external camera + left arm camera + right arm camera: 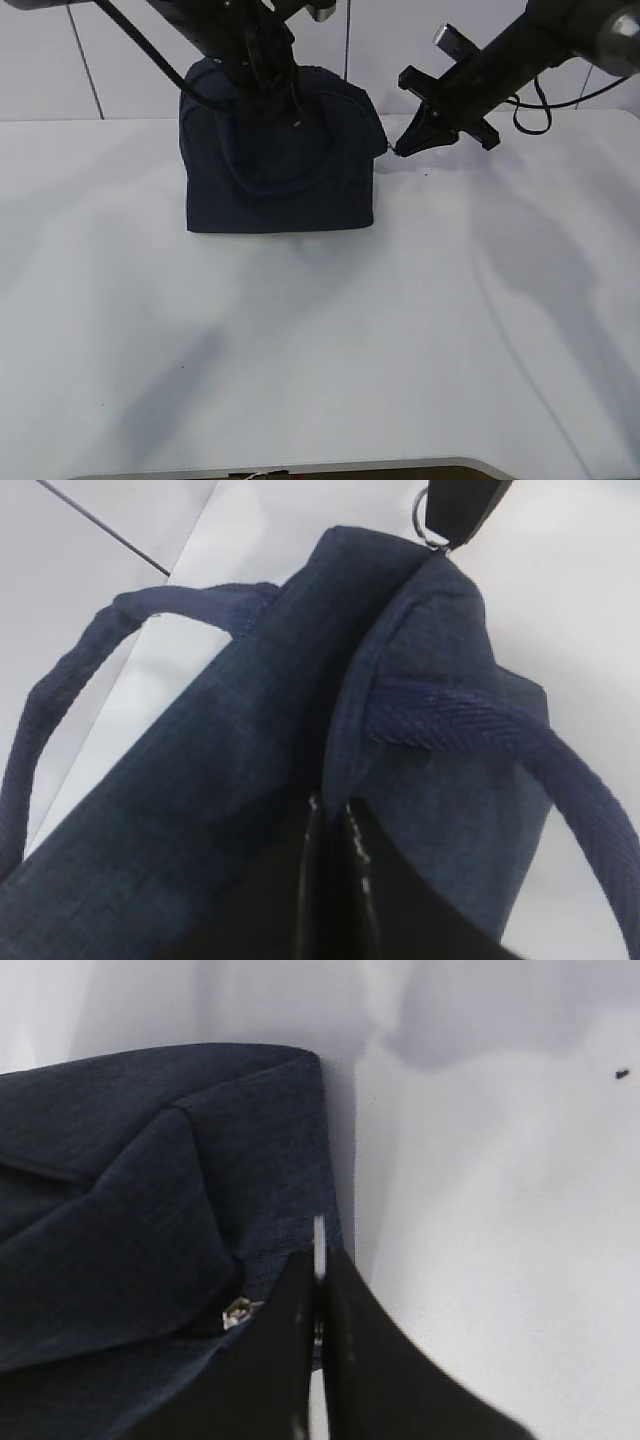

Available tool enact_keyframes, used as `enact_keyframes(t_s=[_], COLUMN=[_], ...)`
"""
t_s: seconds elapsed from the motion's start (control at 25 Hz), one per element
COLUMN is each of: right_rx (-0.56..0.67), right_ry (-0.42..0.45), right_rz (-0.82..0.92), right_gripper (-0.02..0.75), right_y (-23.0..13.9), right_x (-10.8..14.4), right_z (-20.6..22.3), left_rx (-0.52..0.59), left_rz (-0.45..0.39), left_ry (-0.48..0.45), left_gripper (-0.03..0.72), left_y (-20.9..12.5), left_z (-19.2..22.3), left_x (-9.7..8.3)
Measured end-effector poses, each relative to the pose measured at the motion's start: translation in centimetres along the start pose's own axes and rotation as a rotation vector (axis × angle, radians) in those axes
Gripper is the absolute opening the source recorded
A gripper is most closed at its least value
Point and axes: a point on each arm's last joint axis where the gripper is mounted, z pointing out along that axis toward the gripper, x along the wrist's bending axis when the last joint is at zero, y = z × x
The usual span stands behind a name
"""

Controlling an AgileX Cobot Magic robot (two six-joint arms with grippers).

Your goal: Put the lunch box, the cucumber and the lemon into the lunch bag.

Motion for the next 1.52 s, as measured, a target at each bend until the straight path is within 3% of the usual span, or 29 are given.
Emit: enact_keyframes(t_s=[0.8, 1.52], right_rx=[0.014, 0.014], right_ry=[0.044, 0.128], right_rz=[0.006, -0.020], right_gripper=[0.005, 0.005], right_y=[-0.1, -0.1], right_x=[0.0, 0.4], right_z=[0.9, 1.2], left_rx=[-0.024, 0.060], left_rz=[-0.060, -0.063], left_ry=[0.016, -0.029], left_gripper=[-0.009, -0.009], left_y=[0.5, -0.1], left_z=[-1.7, -2.2], left_x=[0.3, 0.0])
